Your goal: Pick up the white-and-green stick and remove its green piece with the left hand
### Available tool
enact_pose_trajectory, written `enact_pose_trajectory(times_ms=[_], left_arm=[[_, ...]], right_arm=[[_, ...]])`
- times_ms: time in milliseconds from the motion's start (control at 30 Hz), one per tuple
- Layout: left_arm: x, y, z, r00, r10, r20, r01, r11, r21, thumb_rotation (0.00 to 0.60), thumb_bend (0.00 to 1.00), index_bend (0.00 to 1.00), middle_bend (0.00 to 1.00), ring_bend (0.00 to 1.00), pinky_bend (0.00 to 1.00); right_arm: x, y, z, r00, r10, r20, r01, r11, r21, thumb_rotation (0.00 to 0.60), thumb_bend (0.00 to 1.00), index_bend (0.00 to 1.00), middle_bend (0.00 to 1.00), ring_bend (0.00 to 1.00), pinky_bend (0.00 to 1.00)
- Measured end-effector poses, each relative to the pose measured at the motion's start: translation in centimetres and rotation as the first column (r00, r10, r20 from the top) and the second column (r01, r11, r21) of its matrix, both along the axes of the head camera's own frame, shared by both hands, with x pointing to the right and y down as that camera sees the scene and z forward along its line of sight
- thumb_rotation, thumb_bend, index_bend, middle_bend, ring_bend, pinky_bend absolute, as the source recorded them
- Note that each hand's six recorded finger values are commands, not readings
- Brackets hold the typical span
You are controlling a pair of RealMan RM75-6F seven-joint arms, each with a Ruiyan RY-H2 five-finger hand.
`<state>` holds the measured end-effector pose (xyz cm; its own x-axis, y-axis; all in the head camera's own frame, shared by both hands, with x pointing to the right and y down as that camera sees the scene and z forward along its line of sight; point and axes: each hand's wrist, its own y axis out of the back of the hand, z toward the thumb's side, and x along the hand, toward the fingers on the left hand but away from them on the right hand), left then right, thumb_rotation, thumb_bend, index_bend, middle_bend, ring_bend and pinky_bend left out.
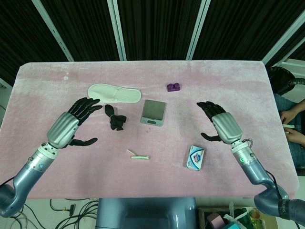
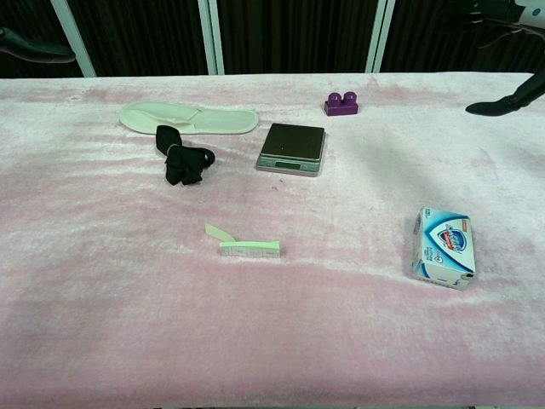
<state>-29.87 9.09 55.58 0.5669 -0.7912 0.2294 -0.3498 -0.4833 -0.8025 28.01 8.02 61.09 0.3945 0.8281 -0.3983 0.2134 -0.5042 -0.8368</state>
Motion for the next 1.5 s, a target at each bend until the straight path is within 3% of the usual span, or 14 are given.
enact_pose_trajectory(times_ms=[633,767,900,1033,1133,1300,1500], left_arm=[[-1.8,0.1,-0.9,0.998,-0.016,0.062,0.014,0.999,0.038,0.6,0.18,0.12,0.05,0.0,0.0],[-2.4,0.3,-0.9,0.997,-0.027,0.073,0.024,0.999,0.046,0.6,0.18,0.12,0.05,0.0,0.0],[-3.4,0.7,-1.1,0.995,-0.045,0.085,0.04,0.997,0.065,0.6,0.18,0.11,0.05,0.0,0.0],[-5.5,2.1,-1.4,0.989,-0.095,0.113,0.083,0.992,0.099,0.6,0.18,0.11,0.05,0.0,0.0],[-7.7,3.9,-1.7,0.978,-0.157,0.137,0.14,0.982,0.126,0.6,0.18,0.11,0.05,0.0,0.0],[-11.9,7.6,-2.1,0.945,-0.28,0.17,0.253,0.954,0.164,0.6,0.18,0.11,0.05,0.0,0.0],[-15.6,10.8,-2.0,0.908,-0.372,0.193,0.342,0.924,0.171,0.6,0.18,0.11,0.04,0.0,0.0]], right_arm=[[0.2,0.9,-0.2,1.0,0.003,-0.021,-0.004,0.999,-0.041,0.6,0.2,0.0,0.08,0.05,0.13],[0.1,1.2,-0.4,1.0,-0.001,-0.018,0.0,0.998,-0.056,0.6,0.2,0.0,0.12,0.11,0.15],[-0.5,1.8,-0.2,1.0,-0.002,0.005,0.002,0.996,-0.094,0.6,0.2,0.02,0.3,0.33,0.37],[-2.1,3.1,0.4,0.998,-0.008,0.063,0.019,0.982,-0.186,0.6,0.2,0.18,0.57,0.57,0.68],[-4.1,4.0,0.9,0.993,-0.018,0.119,0.049,0.962,-0.27,0.6,0.21,0.25,0.72,0.7,0.82],[-7.5,4.6,1.8,0.981,-0.027,0.193,0.1,0.92,-0.379,0.6,0.21,0.3,0.88,0.83,0.97],[-10.8,5.4,3.1,0.972,-0.008,0.234,0.114,0.888,-0.445,0.6,0.21,0.31,0.91,0.87,1.0]])
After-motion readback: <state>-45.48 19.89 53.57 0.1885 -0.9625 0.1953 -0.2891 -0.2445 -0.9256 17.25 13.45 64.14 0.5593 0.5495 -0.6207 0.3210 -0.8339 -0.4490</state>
